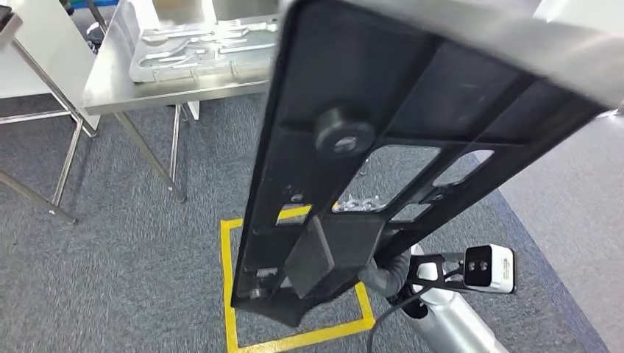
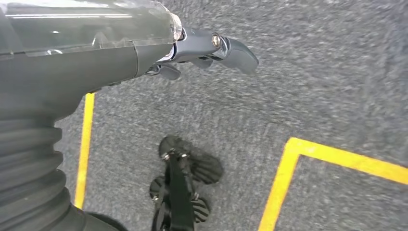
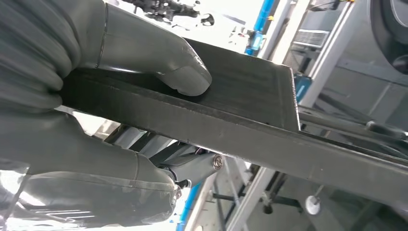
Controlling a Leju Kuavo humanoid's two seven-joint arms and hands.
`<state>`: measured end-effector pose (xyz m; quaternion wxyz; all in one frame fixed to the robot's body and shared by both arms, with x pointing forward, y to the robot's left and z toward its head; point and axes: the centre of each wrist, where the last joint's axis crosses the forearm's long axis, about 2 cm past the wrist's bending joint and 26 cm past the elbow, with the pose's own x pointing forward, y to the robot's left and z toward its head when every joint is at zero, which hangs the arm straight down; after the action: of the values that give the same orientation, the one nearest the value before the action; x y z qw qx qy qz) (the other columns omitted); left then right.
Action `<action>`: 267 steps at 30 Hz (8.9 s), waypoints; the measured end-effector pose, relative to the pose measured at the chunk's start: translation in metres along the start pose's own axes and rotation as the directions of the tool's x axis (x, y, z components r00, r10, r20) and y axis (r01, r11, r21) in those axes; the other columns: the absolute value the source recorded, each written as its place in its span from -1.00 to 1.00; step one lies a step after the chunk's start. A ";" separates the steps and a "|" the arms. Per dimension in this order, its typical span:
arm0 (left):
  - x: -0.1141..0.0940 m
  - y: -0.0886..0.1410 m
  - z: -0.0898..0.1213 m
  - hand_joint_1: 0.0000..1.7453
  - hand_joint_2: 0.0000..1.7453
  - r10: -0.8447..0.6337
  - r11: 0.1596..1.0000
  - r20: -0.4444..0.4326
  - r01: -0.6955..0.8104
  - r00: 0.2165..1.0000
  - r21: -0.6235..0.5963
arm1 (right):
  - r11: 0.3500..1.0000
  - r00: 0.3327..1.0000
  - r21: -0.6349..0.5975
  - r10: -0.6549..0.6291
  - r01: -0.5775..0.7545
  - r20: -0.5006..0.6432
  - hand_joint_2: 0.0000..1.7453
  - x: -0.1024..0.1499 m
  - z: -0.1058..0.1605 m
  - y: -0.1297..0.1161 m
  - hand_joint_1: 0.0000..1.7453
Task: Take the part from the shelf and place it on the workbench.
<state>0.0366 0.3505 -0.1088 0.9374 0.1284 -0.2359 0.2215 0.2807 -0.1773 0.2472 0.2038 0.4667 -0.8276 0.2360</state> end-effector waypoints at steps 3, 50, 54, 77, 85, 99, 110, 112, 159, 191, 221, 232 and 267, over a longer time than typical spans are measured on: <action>-0.001 0.001 0.000 -1.00 1.00 -0.005 1.000 0.000 0.005 1.000 -0.002 | 1.000 1.000 -0.003 0.000 0.000 -0.004 1.00 0.000 0.001 -0.001 1.00; 0.003 0.008 -0.002 -1.00 1.00 -0.041 0.999 0.016 0.041 0.999 -0.015 | 0.999 0.999 -0.044 0.026 -0.028 -0.043 1.00 0.007 0.020 0.001 1.00; 0.002 0.006 -0.001 -1.00 1.00 -0.037 0.999 0.014 0.038 0.999 -0.017 | 0.999 0.999 -0.043 0.025 -0.027 -0.047 1.00 0.007 0.021 0.002 1.00; 0.004 0.006 -0.002 -1.00 1.00 -0.041 0.999 0.023 0.042 0.999 -0.024 | 0.999 0.998 -0.022 0.028 -0.030 -0.058 1.00 0.008 0.027 0.008 1.00; 0.002 0.006 -0.001 -1.00 1.00 -0.036 0.999 0.018 0.036 0.999 -0.016 | 1.000 0.998 -0.024 0.016 -0.018 -0.057 1.00 0.007 0.029 0.011 1.00; -0.001 0.008 0.000 -1.00 1.00 -0.034 0.999 0.014 0.034 0.999 -0.009 | 0.999 0.998 -0.037 0.017 -0.019 -0.052 1.00 0.005 0.029 0.017 1.00; -0.001 0.009 -0.001 -1.00 1.00 -0.030 0.999 0.028 0.031 0.999 -0.019 | 0.995 0.994 -0.061 0.068 -0.073 -0.091 1.00 0.005 0.039 0.020 1.00; -0.003 0.009 0.000 -1.00 1.00 -0.031 0.999 0.026 0.031 0.999 -0.024 | 0.994 0.992 -0.073 0.072 -0.080 -0.101 1.00 0.005 0.043 0.021 1.00; -0.007 -0.015 0.005 -1.00 1.00 -0.029 0.996 0.060 0.034 0.998 -0.082 | -0.311 -0.571 0.627 0.777 -0.714 -0.266 1.00 -0.059 0.018 -0.085 1.00; -0.005 -0.014 0.003 -1.00 -1.00 -0.071 0.989 0.100 0.083 0.992 -0.124 | 0.665 0.385 0.176 0.604 -0.726 -0.698 -1.00 -0.072 0.046 -0.077 -1.00; -0.016 -0.011 0.008 -1.00 -1.00 -0.014 0.992 0.100 0.026 0.995 -0.122 | 0.046 0.186 -0.272 0.837 -0.961 -0.514 -1.00 0.060 0.089 -0.045 -1.00; -0.016 -0.015 0.008 -1.00 -1.00 -0.018 0.992 0.111 0.032 0.994 -0.124 | -0.234 -0.089 -0.199 0.831 -0.952 -0.549 -1.00 0.107 0.114 -0.014 -1.00; -0.013 -0.025 0.009 -1.00 -1.00 0.029 0.994 0.073 -0.021 0.997 -0.110 | -0.307 -0.341 0.196 0.547 -0.931 -0.765 -1.00 0.125 0.201 0.005 -1.00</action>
<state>0.0347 0.3212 -0.1115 0.9307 0.0824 -0.2841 0.2152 0.1931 -0.3765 0.1534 0.3294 -0.5301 -0.7615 0.1750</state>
